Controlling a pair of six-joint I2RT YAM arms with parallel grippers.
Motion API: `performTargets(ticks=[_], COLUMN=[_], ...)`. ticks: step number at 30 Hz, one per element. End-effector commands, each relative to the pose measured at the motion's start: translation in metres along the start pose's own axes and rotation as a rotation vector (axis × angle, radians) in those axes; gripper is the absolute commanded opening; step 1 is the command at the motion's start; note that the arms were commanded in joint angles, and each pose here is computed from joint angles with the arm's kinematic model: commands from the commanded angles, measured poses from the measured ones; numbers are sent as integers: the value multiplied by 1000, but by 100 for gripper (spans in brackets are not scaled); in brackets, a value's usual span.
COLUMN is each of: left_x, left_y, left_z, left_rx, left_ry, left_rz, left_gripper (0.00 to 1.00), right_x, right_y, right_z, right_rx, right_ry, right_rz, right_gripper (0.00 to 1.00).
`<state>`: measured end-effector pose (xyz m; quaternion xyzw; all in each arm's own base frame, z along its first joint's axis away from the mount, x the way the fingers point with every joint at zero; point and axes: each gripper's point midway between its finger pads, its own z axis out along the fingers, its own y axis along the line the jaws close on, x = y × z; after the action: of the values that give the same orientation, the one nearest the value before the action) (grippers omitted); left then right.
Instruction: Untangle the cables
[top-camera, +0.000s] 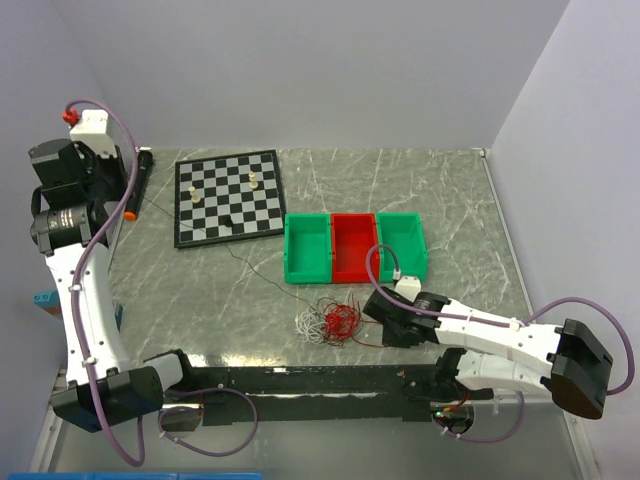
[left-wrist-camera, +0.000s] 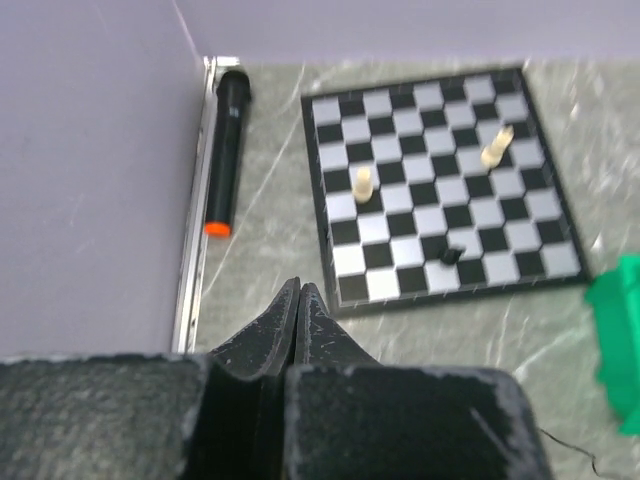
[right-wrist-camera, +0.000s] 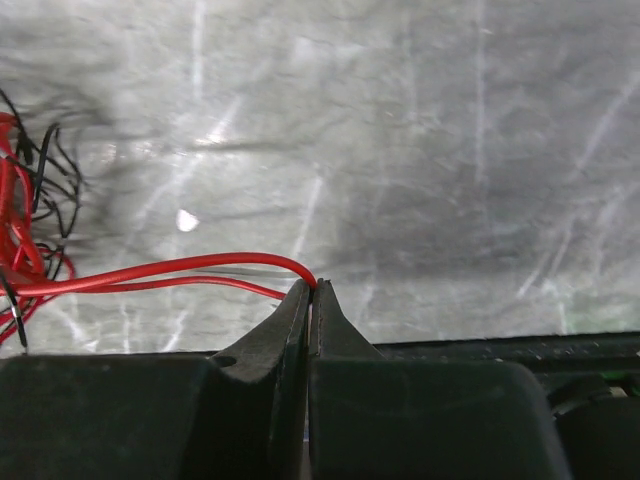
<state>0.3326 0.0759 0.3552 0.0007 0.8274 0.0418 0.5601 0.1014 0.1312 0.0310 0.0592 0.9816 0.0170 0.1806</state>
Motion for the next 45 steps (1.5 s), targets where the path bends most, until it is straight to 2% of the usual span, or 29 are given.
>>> performTargets(ticks=[1,5,9,13,17,21,25,27,28,31,34,38,45], left_x=[-57,-95,-162,-212,-237,-238,-272,-282,-284,-257,-227,-209,-198], left_y=[10,3,33,38,33,5,30,11,-8,-62,-96,-107,-142], left_z=[-21,-48,-87,-125,-141,-141,-183,-188,-189,-166,-158,-153,-181], left_rx=[-63,-36,-182,-201,-165,-15,-171,-77,24,352,572,649,877], left_ry=[-192,-338,-529,-675,-748,-732,-914,-913,-895,-755,-666,-628,-669], left_rz=[-99,-177,-222,-247,-272,-249,-225,-168,-130,-57,-19,-6,56], left_gripper=[1,1,1,1,1,2,2,4,7,8,10,9,13], right_x=[8,13,21,28,27,25,25,22,20,11,6,6,6], right_y=[-18,-15,-15,-14,-13,-8,-8,-3,1,16,29,37,44], right_z=[-3,0,5,10,10,8,8,6,5,0,-3,-4,-5], right_rx=[53,19,28,19,17,-2,4,-16,-35,-93,-130,-150,-192], right_ry=[14,31,57,69,62,55,58,49,39,11,3,1,-7], right_rz=[2,-2,-3,-1,0,0,-13,-17,-17,-12,-28,-58,-57], right_gripper=[0,0,0,0,0,0,0,0,0,0,0,0,0])
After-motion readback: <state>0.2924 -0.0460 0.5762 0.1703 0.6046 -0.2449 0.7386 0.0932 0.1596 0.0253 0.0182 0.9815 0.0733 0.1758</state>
